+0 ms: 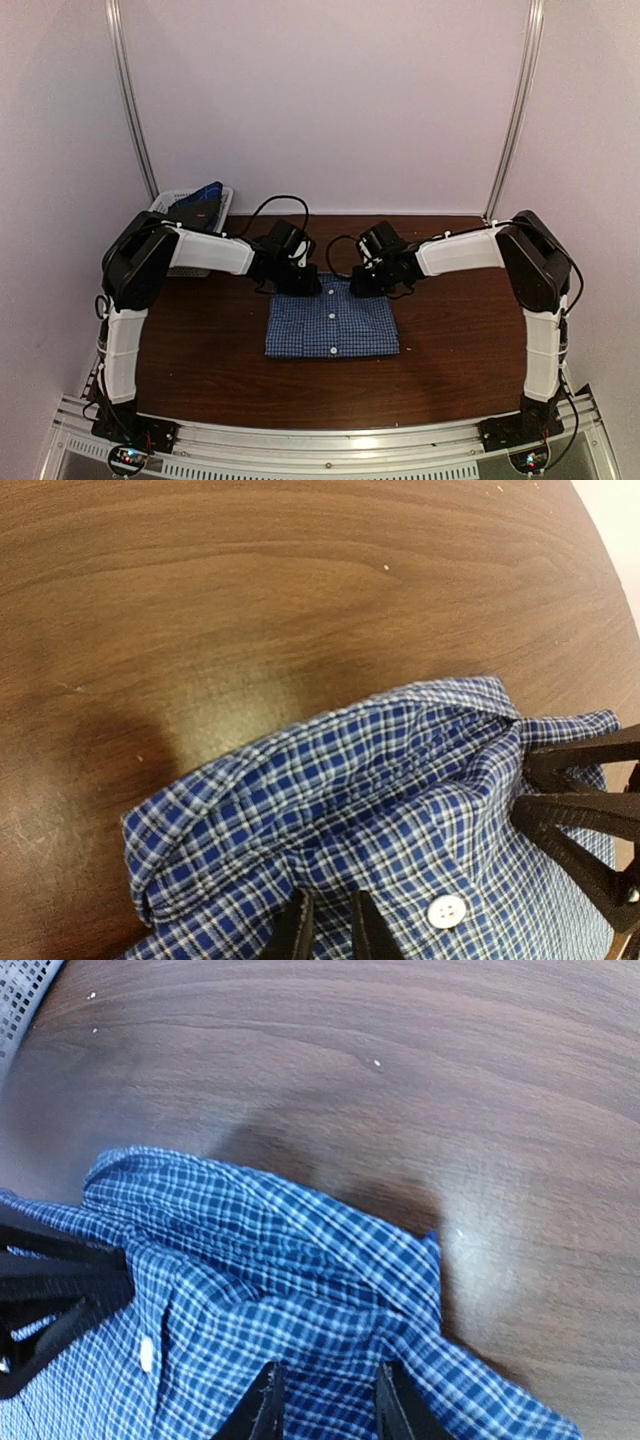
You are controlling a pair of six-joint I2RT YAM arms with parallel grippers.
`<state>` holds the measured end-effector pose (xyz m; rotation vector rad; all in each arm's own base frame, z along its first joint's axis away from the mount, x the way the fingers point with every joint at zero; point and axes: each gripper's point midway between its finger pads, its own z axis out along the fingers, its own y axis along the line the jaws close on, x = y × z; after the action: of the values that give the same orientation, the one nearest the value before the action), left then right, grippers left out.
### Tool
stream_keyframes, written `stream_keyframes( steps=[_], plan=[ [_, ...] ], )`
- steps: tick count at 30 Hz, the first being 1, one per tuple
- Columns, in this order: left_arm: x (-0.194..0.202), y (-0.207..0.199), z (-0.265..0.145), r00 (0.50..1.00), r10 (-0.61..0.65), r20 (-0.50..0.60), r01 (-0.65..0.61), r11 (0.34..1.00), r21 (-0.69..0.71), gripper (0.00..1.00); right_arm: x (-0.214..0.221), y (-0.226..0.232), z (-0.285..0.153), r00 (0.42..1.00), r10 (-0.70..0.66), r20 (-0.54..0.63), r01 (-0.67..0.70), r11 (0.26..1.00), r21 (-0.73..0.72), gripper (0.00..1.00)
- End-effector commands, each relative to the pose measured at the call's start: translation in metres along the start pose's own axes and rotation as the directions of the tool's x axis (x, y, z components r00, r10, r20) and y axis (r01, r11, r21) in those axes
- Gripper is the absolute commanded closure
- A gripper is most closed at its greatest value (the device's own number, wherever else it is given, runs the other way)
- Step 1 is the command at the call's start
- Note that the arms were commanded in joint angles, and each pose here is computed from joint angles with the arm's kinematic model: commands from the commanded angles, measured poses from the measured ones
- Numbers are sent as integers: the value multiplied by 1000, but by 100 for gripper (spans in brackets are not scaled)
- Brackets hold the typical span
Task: Fold and stack the long sleeve shirts
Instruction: Fold the 2/3-rectangle-folded shirt at the center of the board.
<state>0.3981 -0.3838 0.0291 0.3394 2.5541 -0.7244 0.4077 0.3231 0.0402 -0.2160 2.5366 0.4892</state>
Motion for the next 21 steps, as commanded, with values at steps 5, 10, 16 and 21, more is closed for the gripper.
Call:
stream_keyframes(
  steps=[5, 10, 16, 21],
  plan=[
    [-21, 26, -17, 1000, 0, 30, 2, 998, -66, 84, 15, -31, -5, 998, 57, -32, -57, 998, 9, 67],
    [-42, 30, -40, 997, 1, 78, 5, 997, -82, 82, 20, -41, -1, 995, 85, -49, -85, 996, -9, 67],
    [-45, 42, -67, 994, -2, 113, 15, 993, -114, 80, 18, -42, -3, 995, 90, -49, -91, 996, -24, 67],
    [-35, 49, -79, 993, -8, 116, 23, 991, -132, 79, 14, -41, -8, 995, 91, -37, -92, 995, -34, 67]
  ],
)
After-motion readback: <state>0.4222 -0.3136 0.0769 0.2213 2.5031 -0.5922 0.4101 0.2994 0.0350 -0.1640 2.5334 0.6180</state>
